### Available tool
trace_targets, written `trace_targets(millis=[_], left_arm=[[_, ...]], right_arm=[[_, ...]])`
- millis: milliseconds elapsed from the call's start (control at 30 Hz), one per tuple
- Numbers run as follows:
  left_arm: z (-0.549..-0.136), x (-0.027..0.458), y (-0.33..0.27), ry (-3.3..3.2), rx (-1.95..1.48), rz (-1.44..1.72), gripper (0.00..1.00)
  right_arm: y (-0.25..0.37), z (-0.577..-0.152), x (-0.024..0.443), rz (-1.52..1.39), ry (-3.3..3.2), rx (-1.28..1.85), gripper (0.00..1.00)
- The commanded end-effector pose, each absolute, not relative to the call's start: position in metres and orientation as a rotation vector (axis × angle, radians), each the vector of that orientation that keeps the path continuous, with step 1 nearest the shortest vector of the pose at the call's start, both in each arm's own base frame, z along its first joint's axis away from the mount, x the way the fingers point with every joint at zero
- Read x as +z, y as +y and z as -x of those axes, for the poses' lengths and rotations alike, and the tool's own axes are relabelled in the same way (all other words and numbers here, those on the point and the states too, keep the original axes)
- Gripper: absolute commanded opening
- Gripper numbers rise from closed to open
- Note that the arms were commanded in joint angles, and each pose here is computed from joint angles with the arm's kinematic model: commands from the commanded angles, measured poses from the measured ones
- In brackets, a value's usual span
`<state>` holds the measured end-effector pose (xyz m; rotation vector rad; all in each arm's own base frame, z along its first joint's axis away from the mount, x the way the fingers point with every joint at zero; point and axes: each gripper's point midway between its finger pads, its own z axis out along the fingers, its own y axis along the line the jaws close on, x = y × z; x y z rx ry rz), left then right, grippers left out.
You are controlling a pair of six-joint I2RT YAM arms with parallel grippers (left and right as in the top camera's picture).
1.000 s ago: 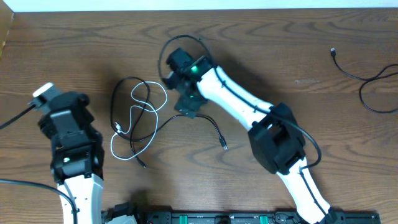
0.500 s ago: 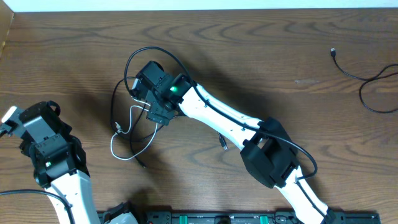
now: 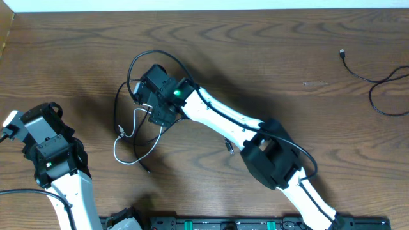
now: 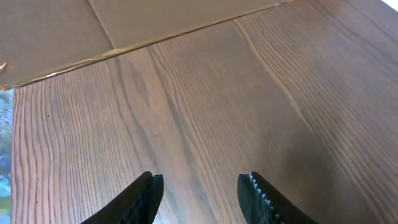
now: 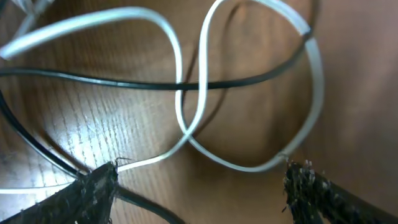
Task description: Untangle cables
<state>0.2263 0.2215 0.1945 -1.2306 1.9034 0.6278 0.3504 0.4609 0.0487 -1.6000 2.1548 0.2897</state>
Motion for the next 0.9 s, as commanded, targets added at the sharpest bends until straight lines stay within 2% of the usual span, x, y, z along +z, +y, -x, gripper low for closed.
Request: trace_targets(millis=[0,267,400,667,867], left_arm=[[-0.226,0.196,0.225,1.891,0.635,1.251,0.44],[-0.226,0.195,0.225,1.896,0.635,1.254,0.45],[-0.224,0.193,0.224,1.898,0.630,1.268,0.45],[-0.225,0.189,0.220,1.915,0.601,1.274,0.45],[-0.225,0.188,0.219,1.923,0.595,1.274,0.44]], right_arm=[[0.465,-0.336,0.019,1.623,2.219,0.344,0.80],[0.465,-0.334,0.010,1.624,2.238,0.355,0.75],[0.463,-0.333,-0.002,1.625,2.268,0.350,0.69],[0.468,-0.328,-0.032,1.636,2.290,0.375,0.68],[0.482,-0.335,-0.026,1.567,2.259,0.412,0.68]])
